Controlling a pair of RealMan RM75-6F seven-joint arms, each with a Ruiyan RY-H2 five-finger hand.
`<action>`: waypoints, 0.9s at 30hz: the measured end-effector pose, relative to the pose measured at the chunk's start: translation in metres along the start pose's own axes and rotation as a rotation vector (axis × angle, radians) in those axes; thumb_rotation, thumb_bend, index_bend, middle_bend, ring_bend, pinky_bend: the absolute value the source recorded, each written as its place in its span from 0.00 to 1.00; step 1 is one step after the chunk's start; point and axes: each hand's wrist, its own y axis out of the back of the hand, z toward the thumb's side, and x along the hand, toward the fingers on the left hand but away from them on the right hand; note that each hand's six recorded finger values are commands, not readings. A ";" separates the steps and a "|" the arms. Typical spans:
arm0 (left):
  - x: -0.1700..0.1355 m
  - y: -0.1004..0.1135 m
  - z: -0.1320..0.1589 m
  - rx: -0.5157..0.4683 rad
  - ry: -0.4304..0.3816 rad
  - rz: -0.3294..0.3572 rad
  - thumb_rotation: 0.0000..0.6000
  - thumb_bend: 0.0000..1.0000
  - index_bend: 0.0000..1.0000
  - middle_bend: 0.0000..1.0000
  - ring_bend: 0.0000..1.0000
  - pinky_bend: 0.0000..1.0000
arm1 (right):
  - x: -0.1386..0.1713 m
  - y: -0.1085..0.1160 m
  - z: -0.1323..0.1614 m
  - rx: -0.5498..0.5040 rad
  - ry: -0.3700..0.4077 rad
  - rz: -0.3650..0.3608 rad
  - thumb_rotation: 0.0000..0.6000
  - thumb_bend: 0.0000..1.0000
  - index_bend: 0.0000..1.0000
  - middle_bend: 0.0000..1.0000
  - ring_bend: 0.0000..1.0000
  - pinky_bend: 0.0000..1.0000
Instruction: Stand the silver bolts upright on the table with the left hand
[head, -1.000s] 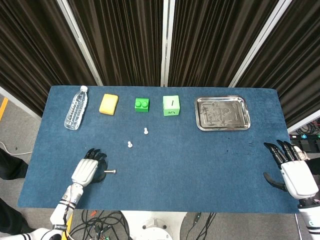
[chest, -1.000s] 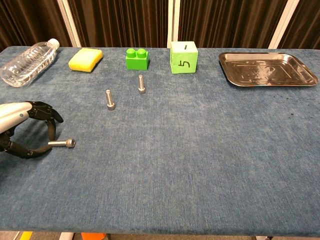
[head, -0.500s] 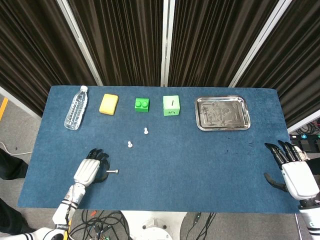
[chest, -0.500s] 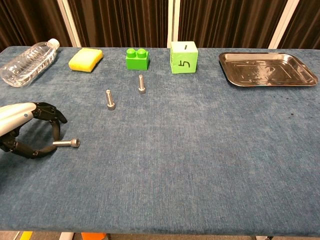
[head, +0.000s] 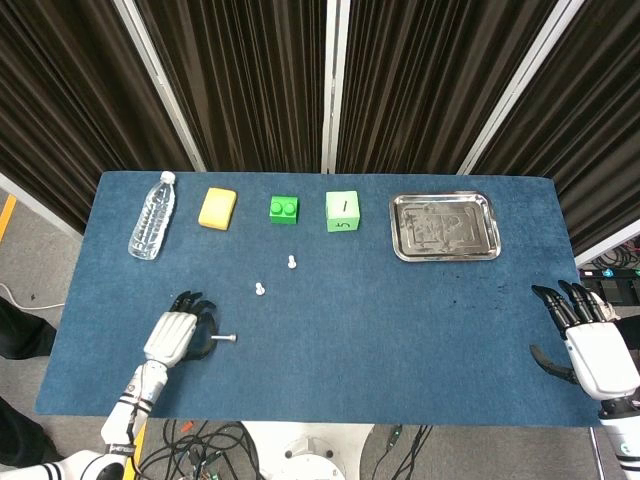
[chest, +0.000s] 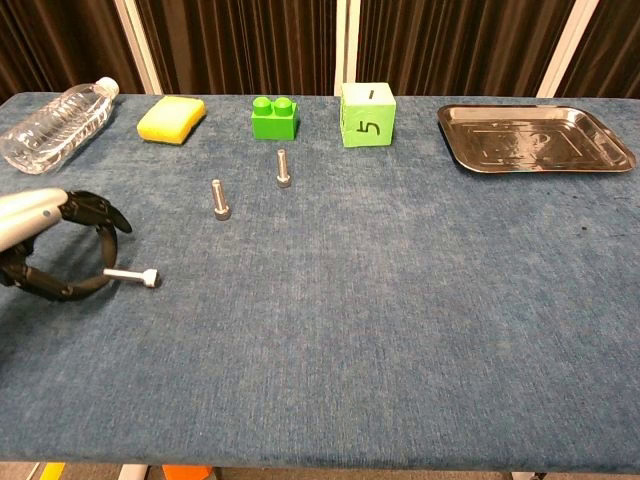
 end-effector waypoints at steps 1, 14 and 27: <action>0.000 0.004 -0.001 0.009 -0.002 0.004 1.00 0.43 0.55 0.23 0.06 0.00 | 0.000 0.000 0.000 0.000 0.000 -0.001 1.00 0.20 0.08 0.15 0.00 0.01; 0.009 0.038 0.006 0.167 -0.044 0.021 1.00 0.43 0.55 0.23 0.06 0.00 | 0.001 -0.002 -0.003 -0.008 -0.008 -0.003 1.00 0.20 0.08 0.15 0.00 0.01; 0.020 0.041 0.013 0.218 -0.042 -0.010 1.00 0.42 0.53 0.23 0.06 0.00 | 0.002 -0.004 -0.007 -0.014 -0.021 0.001 1.00 0.20 0.08 0.15 0.00 0.01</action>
